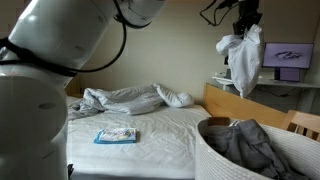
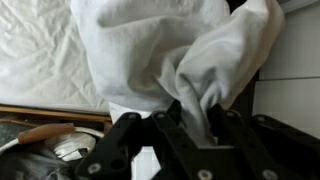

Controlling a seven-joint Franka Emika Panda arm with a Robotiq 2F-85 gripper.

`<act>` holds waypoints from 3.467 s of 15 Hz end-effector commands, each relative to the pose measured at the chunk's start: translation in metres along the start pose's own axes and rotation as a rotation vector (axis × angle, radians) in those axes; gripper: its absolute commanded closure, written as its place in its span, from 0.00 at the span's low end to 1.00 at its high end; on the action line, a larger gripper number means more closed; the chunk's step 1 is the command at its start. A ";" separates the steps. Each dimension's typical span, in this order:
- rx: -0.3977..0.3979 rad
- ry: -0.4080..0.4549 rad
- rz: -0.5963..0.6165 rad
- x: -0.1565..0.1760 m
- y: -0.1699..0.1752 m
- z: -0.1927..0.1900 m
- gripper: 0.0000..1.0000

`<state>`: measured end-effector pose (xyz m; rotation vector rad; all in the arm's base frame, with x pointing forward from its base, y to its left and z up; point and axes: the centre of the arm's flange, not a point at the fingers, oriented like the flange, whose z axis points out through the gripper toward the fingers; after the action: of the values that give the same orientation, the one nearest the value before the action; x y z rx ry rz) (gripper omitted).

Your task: Put the clothes in the laundry bag

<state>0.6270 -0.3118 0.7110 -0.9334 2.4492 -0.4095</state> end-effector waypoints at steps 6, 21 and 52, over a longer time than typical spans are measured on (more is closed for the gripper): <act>-0.062 -0.023 -0.149 0.024 0.032 -0.004 0.90; -0.275 -0.019 -0.421 0.089 0.050 0.002 0.73; -0.661 0.057 -0.614 0.274 0.111 0.008 0.02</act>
<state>0.4048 -0.4338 0.5692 -1.9377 2.3617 0.2316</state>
